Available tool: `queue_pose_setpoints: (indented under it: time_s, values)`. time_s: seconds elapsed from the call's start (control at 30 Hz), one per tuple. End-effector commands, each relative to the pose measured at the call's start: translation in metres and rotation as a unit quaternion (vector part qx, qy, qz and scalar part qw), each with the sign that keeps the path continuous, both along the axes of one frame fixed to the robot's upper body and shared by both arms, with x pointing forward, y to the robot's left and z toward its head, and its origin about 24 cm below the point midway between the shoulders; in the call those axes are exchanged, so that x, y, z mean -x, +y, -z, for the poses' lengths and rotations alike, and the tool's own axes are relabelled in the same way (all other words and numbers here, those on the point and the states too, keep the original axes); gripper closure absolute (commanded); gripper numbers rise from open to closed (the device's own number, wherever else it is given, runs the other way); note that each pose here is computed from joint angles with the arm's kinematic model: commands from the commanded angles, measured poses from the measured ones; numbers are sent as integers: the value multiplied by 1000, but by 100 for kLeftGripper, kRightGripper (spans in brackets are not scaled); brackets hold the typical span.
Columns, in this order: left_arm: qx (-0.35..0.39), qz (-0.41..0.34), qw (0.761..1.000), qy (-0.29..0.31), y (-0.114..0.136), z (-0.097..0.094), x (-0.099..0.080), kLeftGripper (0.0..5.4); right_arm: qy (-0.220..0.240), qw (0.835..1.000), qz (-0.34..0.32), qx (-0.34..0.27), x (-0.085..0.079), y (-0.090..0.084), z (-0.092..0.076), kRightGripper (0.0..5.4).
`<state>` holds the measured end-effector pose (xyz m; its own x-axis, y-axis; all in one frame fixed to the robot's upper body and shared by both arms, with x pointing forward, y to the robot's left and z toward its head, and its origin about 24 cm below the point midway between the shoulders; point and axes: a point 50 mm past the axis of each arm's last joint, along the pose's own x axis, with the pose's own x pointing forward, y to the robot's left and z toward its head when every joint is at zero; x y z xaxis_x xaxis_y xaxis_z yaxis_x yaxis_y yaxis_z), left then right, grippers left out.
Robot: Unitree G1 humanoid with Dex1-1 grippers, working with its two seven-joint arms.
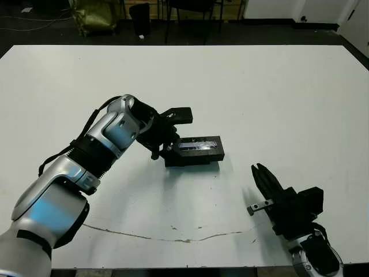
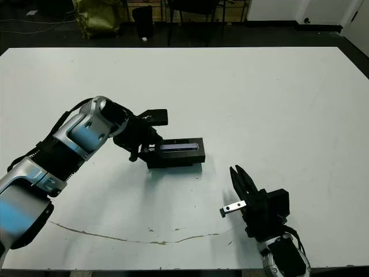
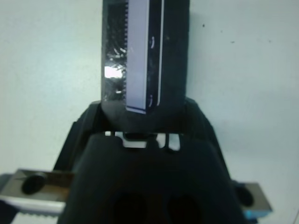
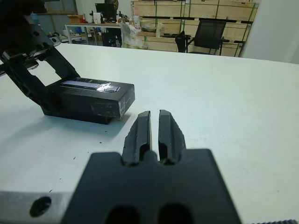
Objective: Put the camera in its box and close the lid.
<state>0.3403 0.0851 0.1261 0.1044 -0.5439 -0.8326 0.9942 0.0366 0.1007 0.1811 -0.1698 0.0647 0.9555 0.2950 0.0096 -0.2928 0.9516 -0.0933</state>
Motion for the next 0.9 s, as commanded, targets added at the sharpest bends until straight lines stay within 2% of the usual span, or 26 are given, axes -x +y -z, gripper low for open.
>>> queue_pose_setpoints:
  time_s: [0.03,0.33,0.47,0.77,0.9]
  values:
    - [-34,-17,999,14,13,9,0,314,16,1000,4,0,0,0,3,540]
    - [-48,-11,999,13,21,6,-2,314,12,1000,-2,-1,-1,0,3,540]
    - [-52,-12,998,14,23,-1,-4,314,24,1000,3,-5,-1,2,4,540]
    - [-65,-6,998,-8,21,-18,-9,314,15,1000,-4,-4,-1,2,7,540]
    - [-65,-17,998,3,19,-21,-10,314,13,1000,-6,-9,-2,2,9,540]
